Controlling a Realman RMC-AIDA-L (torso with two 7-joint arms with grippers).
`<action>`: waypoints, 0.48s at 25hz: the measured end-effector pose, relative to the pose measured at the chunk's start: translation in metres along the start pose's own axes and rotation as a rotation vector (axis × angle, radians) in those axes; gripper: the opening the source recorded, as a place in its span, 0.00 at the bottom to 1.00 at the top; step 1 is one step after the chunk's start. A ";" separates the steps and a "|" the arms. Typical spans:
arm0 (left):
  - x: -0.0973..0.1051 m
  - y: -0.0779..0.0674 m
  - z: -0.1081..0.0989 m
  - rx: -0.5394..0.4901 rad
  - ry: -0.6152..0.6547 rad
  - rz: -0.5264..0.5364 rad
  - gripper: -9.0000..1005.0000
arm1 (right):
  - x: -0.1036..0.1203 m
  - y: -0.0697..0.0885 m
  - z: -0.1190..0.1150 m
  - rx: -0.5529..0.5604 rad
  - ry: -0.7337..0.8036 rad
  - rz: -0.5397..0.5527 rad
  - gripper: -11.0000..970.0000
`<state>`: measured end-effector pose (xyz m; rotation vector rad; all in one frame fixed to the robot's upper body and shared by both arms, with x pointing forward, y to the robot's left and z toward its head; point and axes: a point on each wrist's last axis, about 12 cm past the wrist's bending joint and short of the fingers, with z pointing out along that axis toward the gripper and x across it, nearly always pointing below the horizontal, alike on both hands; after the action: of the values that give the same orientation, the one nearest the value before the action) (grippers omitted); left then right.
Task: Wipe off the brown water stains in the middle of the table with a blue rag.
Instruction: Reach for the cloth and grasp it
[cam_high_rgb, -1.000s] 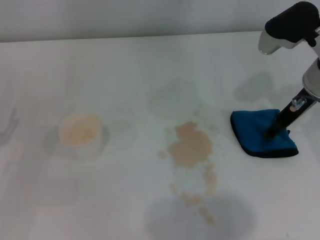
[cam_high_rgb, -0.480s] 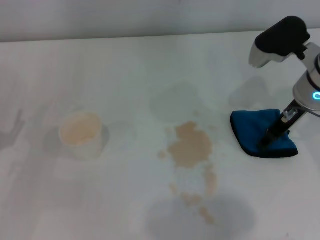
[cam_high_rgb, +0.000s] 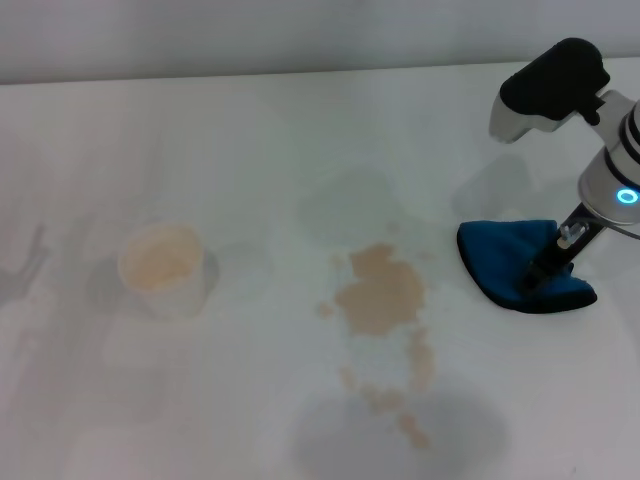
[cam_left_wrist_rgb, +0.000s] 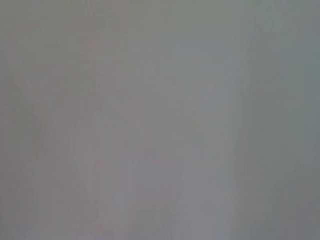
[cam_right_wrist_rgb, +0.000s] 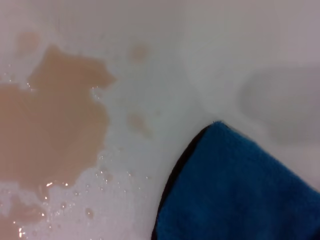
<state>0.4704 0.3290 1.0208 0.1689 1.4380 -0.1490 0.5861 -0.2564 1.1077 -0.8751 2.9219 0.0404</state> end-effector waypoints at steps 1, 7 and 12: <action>0.000 0.000 0.000 -0.001 0.000 0.000 0.88 | 0.000 0.000 0.000 0.001 0.003 -0.003 0.66; -0.001 0.000 0.002 -0.003 -0.005 0.000 0.88 | -0.001 0.002 0.001 0.001 0.012 -0.009 0.52; -0.001 0.001 0.004 -0.006 -0.001 0.001 0.88 | -0.004 0.003 0.000 -0.003 0.017 -0.011 0.49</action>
<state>0.4743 0.3296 1.0221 0.1648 1.4372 -0.1439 0.5873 -0.2514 1.1079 -0.8963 2.9329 0.0368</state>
